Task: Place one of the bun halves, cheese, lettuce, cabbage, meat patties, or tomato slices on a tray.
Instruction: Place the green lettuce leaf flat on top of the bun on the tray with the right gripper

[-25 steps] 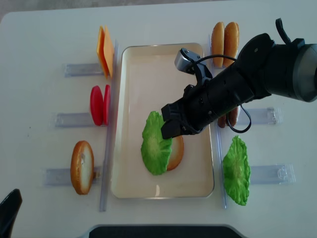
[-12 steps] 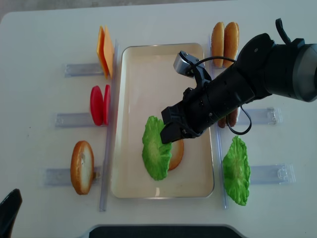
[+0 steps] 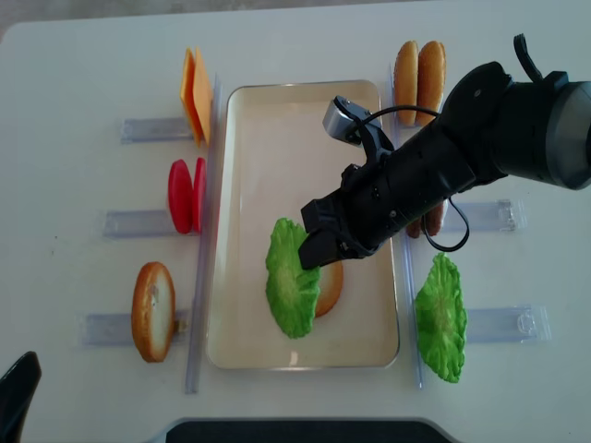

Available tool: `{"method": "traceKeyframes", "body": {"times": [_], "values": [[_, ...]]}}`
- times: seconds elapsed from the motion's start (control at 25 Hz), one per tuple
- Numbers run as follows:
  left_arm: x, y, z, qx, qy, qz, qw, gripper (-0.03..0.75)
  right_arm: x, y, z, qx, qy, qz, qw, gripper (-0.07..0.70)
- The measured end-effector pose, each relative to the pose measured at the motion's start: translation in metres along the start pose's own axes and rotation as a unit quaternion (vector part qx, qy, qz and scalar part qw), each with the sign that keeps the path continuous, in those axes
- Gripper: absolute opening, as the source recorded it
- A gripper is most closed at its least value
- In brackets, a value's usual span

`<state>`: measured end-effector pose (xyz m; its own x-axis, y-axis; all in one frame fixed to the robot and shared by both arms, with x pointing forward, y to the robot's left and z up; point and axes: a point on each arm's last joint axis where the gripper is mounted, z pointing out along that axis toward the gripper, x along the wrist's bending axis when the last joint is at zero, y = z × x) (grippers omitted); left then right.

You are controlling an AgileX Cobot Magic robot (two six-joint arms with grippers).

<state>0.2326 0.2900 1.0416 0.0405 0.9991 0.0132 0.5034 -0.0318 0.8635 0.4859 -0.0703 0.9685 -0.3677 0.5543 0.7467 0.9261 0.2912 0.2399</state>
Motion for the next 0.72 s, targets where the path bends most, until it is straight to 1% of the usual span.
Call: {"method": "traceKeyframes", "body": {"times": [0.24,0.56,0.72], "values": [[0.000,0.000,0.000,0.000,0.000,0.000,1.0000,0.391,-0.013,0.006,-0.016,-0.010,0.007,0.023,0.9997,0.006],[0.000,0.000,0.000,0.000,0.000,0.000,1.0000,0.391,-0.011,0.006,-0.015,-0.010,0.016,0.027,0.9995,0.006],[0.000,0.000,0.000,0.000,0.000,0.000,1.0000,0.391,-0.010,0.008,-0.015,-0.016,0.024,0.034,0.9990,0.006]]}}
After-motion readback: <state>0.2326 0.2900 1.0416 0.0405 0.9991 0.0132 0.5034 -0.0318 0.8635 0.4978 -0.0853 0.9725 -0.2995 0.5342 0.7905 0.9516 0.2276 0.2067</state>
